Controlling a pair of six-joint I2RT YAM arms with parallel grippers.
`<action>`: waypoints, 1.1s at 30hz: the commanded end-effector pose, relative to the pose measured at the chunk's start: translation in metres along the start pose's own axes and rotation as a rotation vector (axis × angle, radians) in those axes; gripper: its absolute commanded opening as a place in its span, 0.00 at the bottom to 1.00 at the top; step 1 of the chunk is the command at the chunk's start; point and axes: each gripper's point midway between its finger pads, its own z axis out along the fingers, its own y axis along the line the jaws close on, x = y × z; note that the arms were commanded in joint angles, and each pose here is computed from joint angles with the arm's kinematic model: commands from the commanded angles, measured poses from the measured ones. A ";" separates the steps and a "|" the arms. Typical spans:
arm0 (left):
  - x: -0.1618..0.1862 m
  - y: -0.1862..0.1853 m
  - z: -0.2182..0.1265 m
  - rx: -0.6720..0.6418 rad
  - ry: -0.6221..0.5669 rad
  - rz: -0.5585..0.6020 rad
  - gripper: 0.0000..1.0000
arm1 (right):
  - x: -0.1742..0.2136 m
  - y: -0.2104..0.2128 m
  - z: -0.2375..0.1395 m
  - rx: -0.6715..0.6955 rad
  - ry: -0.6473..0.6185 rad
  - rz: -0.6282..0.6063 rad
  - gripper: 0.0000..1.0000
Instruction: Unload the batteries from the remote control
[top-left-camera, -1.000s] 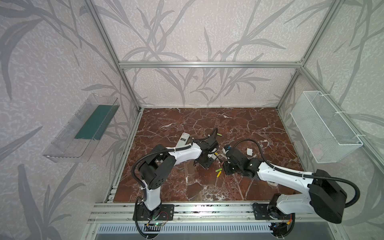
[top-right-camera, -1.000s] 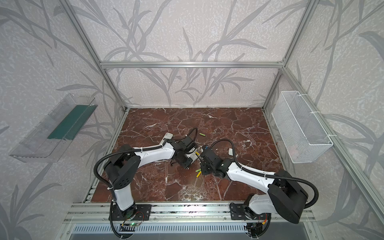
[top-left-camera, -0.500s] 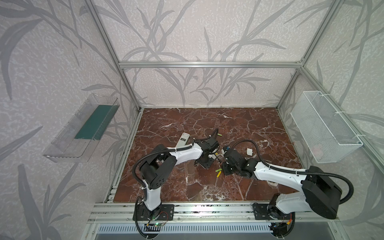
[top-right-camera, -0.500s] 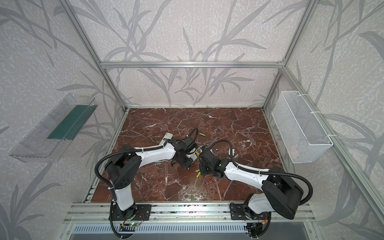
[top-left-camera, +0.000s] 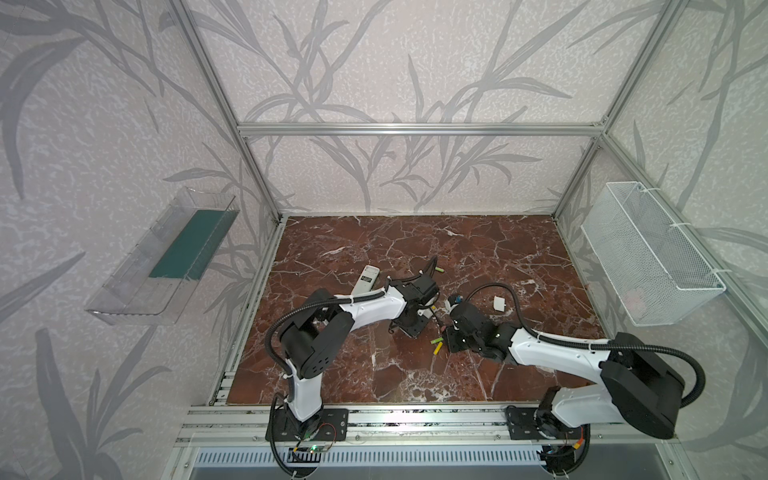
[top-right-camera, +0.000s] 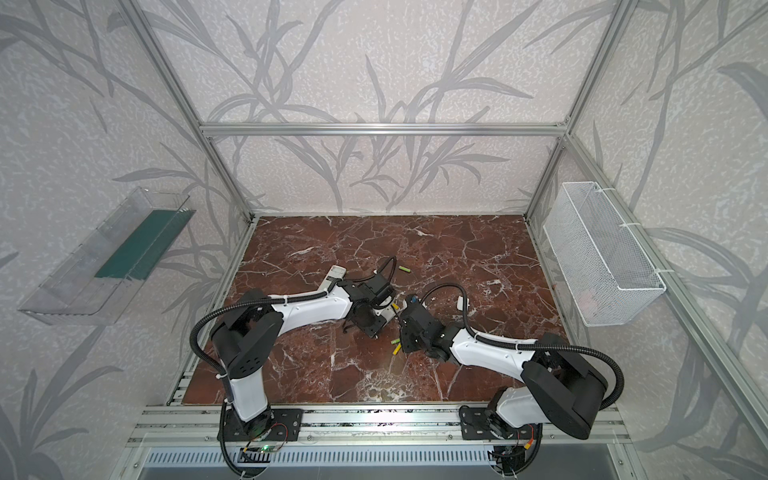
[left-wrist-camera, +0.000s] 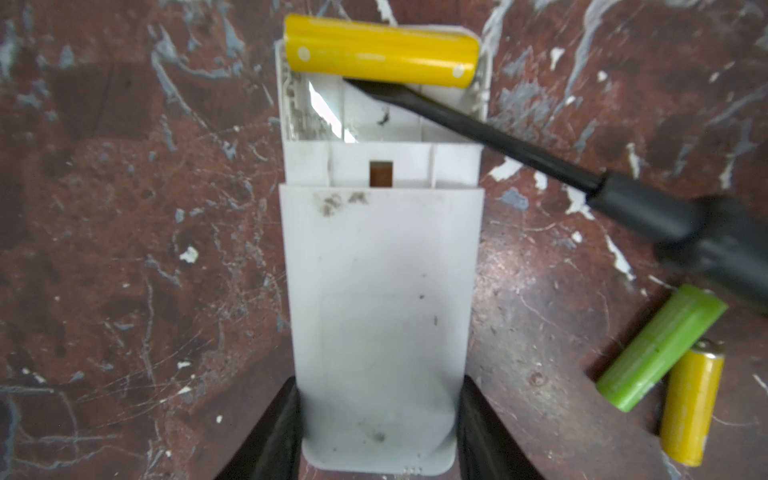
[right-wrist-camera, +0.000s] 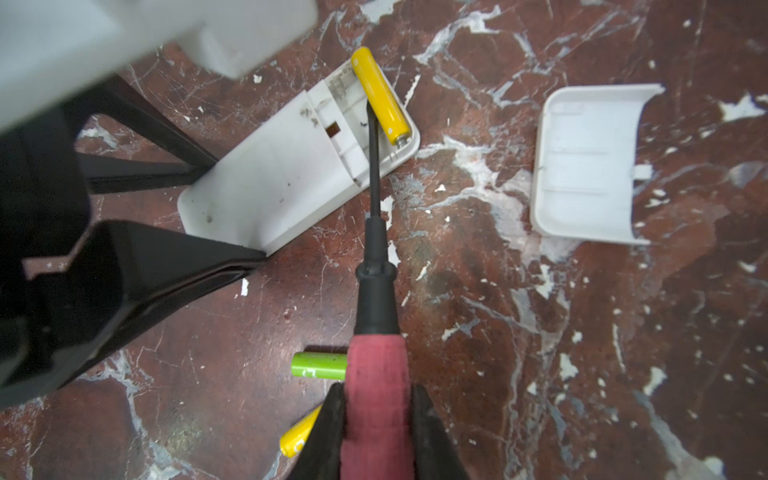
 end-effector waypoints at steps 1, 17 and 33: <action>0.023 0.016 0.030 -0.080 0.096 -0.016 0.11 | -0.005 -0.009 -0.003 0.031 -0.049 0.026 0.00; 0.031 0.025 0.030 -0.123 0.129 0.008 0.11 | -0.009 -0.013 -0.017 0.037 -0.081 -0.011 0.00; 0.013 0.042 0.006 -0.099 0.006 -0.065 0.55 | -0.063 -0.048 -0.049 0.050 -0.231 -0.008 0.00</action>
